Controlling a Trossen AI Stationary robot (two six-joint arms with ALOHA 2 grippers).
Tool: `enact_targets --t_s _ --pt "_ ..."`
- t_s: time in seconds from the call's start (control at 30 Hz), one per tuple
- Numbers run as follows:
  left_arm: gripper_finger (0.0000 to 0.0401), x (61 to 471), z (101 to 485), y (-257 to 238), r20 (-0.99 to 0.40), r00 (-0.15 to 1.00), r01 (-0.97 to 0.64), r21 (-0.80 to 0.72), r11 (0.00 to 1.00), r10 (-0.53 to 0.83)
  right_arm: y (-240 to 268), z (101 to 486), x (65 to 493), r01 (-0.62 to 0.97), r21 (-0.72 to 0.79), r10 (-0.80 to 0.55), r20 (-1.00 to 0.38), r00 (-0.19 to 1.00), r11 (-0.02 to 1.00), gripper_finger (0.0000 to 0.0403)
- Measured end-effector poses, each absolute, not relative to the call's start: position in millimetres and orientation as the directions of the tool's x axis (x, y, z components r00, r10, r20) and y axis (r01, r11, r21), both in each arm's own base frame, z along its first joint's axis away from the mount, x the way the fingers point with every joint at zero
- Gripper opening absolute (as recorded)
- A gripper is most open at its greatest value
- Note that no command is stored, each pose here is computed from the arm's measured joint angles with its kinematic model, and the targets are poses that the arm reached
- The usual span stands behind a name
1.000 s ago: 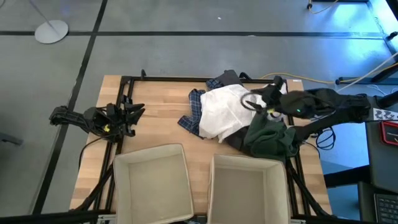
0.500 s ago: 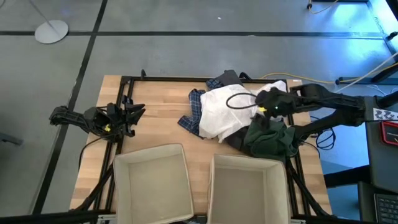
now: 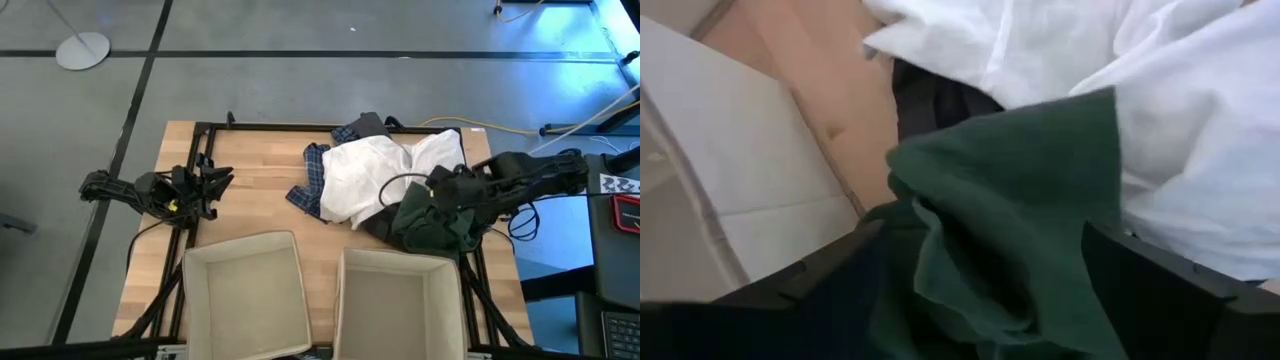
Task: Sort clothes
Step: Put the green shirt into the right laundry organizer
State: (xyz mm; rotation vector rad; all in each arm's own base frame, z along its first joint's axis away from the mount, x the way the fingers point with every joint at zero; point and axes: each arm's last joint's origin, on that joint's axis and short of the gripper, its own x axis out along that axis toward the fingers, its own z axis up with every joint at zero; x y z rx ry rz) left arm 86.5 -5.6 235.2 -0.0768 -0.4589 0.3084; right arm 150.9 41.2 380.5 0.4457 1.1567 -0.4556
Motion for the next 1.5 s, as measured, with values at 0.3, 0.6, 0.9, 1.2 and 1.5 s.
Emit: enact_targets --t_s 0.3,0.6,0.9,1.2,1.5 --pt "0.0088 86.5 235.2 -5.6 0.424 0.851 -0.275 -0.143 0.951 0.31 48.7 370.9 149.4 0.594 0.035 -0.209 -0.918 0.337 0.803 0.0335" --pt "0.0088 86.6 235.1 -5.7 0.423 0.852 -0.275 -0.143 0.951 0.309 43.0 324.1 153.8 0.627 -0.106 -0.252 -0.956 0.149 0.772 0.0335" --pt "0.0088 86.5 235.1 -5.6 0.423 0.852 -0.276 -0.139 0.951 0.309 37.4 269.5 172.2 0.559 0.025 -0.072 -0.986 0.15 0.829 0.0335" --pt "0.0088 86.5 235.1 -5.6 0.423 0.851 -0.284 -0.124 0.951 0.309 18.8 225.3 174.5 0.596 -0.009 -0.116 -0.983 0.142 0.803 0.0335" --pt "0.0088 86.5 235.2 -5.6 0.424 0.851 -0.286 -0.12 0.951 0.31 8.7 193.8 175.0 0.574 0.021 -0.103 -0.978 0.183 0.819 0.0333"
